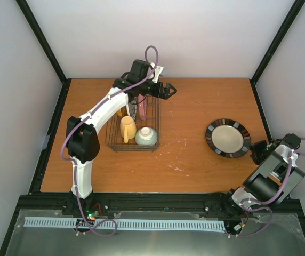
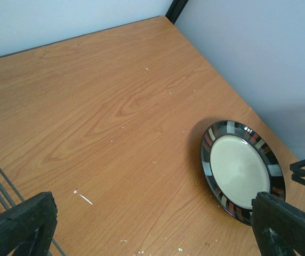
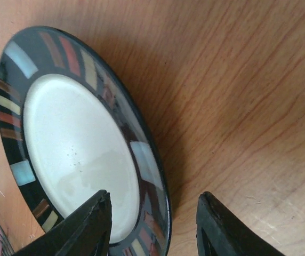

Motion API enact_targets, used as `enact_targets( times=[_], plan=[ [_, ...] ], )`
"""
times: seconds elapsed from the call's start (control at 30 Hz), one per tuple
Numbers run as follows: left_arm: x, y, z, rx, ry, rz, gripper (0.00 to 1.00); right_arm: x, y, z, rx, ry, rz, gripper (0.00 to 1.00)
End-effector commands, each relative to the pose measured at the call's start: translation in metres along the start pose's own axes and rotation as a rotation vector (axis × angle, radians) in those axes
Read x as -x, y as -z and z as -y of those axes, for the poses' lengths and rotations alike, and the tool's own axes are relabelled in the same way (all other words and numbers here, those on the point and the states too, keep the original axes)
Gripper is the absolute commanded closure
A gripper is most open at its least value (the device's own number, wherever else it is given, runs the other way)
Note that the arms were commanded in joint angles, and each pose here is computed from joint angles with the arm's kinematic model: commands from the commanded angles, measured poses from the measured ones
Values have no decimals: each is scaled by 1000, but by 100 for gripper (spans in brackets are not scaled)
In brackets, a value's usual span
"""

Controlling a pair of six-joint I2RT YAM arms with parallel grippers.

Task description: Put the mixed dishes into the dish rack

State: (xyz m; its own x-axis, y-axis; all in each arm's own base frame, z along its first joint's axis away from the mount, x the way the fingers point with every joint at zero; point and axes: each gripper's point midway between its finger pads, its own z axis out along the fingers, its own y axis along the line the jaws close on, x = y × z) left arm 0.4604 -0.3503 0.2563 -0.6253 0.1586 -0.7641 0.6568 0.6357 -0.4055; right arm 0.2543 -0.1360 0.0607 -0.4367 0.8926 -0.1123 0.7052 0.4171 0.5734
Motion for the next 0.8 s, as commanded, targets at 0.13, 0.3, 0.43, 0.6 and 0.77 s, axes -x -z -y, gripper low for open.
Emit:
enact_targets(
  times=[0.13, 0.3, 0.43, 0.6, 0.77],
  plan=[
    [16, 18, 1, 0, -17, 47, 0, 4, -15, 8, 9, -33, -24, 56],
    [18, 17, -4, 4, -10, 51, 0, -2, -27, 9, 29, -50, -53, 55],
    [19, 17, -6, 2, -9, 53, 0, -8, -35, 10, 30, -53, -71, 55],
    [17, 15, -8, 1, -4, 48, 0, -16, -47, 3, 40, -42, -90, 55],
    [16, 14, -10, 2, 0, 45, 0, -20, -59, -8, 47, -25, -110, 56]
  ],
)
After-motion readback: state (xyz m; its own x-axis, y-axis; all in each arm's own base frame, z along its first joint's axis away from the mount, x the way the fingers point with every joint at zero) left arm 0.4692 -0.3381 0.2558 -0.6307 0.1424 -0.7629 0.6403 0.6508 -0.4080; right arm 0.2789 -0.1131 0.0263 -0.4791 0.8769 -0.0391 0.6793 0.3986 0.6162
